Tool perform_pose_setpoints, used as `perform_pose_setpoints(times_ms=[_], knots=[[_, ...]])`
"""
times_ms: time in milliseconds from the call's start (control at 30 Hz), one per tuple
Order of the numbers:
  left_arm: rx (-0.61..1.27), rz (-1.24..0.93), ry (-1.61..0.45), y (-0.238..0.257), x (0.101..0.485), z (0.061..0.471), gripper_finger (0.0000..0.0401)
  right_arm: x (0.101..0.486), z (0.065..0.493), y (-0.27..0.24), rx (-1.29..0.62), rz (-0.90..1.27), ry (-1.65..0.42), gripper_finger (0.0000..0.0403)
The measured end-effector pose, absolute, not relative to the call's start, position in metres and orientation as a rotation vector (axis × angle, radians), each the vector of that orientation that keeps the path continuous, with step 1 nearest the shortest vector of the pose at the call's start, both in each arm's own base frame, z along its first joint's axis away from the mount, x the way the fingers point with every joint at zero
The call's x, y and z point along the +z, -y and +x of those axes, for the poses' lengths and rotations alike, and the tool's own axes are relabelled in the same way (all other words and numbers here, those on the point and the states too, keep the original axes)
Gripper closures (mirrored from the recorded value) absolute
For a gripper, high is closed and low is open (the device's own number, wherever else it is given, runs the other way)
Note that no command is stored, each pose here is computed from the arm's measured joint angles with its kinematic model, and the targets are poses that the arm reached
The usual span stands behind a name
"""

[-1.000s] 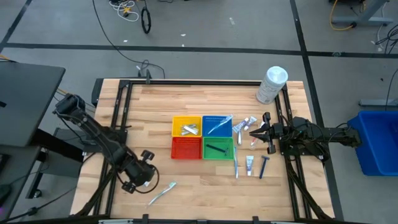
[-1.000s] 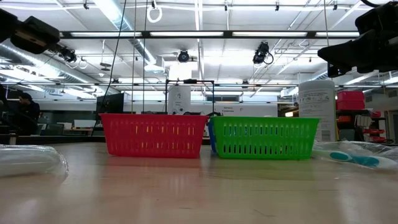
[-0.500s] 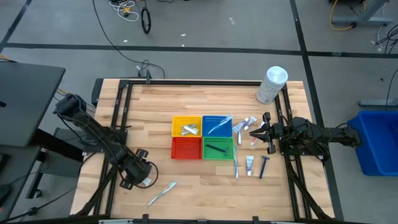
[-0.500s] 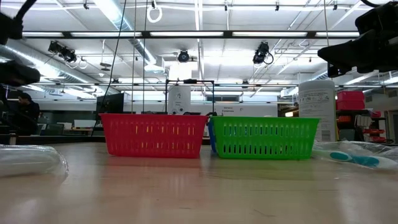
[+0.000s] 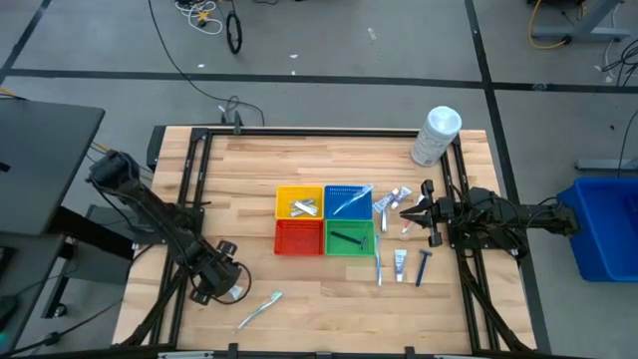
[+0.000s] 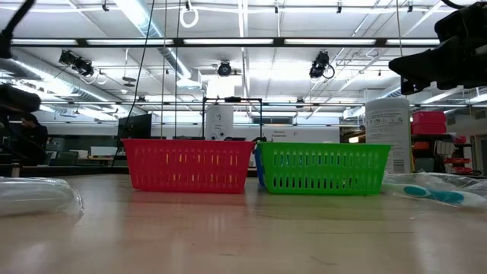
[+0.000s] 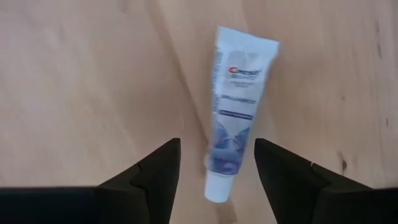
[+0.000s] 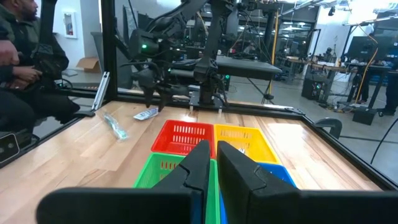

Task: Pick & Place Travel size toiletries
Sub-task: Put the bottom left toothpaste into the red bin

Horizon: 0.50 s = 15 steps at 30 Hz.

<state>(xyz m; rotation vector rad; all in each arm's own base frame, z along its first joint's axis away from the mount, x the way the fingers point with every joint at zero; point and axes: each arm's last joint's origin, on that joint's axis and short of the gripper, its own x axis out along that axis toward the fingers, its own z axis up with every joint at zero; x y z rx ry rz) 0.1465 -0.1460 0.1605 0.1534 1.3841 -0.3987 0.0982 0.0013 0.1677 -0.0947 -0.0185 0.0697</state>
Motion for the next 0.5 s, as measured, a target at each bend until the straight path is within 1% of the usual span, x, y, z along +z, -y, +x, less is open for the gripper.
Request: perform_pose_setpoints(times_ms=[133, 333, 500], knots=[[-0.427, 0.199, -1.388, 0.1521, 0.1569, 0.1424, 0.0188, 0.1678, 0.0982, -0.0013, 0.069, -0.095, 0.019, 0.0363], [-0.392, 0.243, -1.36, 0.1521, 0.1563, 0.1411, 0.0195, 0.1678, 0.0982, -0.0012, 0.069, -0.095, 0.019, 0.0361], [-0.399, 0.261, -1.356, 0.1516, 0.1552, 0.1406, 0.0195, 0.1678, 0.0982, -0.0013, 0.069, -0.095, 0.019, 0.0363]])
